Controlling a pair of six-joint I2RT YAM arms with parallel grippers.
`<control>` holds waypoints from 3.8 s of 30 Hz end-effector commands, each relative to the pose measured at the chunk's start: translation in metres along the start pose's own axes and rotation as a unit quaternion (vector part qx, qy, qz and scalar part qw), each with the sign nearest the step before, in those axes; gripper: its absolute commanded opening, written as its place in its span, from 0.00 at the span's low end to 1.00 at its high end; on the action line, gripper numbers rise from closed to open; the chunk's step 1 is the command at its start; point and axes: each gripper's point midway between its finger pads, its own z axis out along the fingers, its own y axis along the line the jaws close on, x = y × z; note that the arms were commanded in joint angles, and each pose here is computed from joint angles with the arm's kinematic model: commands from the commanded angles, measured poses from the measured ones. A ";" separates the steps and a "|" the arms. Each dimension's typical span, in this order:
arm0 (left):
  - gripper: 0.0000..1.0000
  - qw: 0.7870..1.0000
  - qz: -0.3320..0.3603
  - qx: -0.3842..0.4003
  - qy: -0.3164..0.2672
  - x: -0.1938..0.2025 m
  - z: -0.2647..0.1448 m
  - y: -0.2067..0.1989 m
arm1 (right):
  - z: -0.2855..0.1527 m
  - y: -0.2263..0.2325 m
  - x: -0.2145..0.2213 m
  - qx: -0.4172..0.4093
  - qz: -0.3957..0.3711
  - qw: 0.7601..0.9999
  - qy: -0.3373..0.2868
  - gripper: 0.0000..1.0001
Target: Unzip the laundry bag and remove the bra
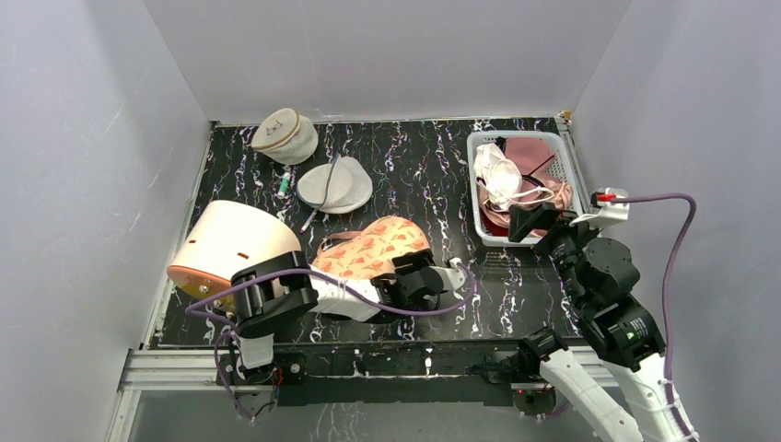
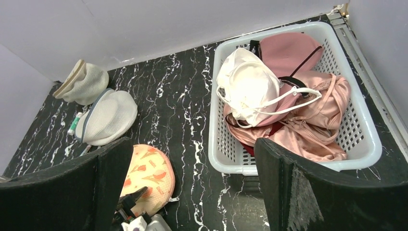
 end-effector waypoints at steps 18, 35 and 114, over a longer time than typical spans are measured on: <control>0.00 0.976 -0.176 0.048 -0.121 -0.037 -0.078 0.066 | 0.037 0.054 0.058 -0.118 -0.007 0.987 0.113 0.98; 0.00 0.977 -0.158 0.079 -0.123 -0.047 -0.072 0.055 | 0.028 0.126 0.195 -0.413 0.016 0.874 0.255 0.46; 0.00 0.964 -0.181 0.071 -0.180 -0.063 -0.096 0.076 | 0.080 0.100 0.210 -0.319 0.030 0.932 0.171 0.00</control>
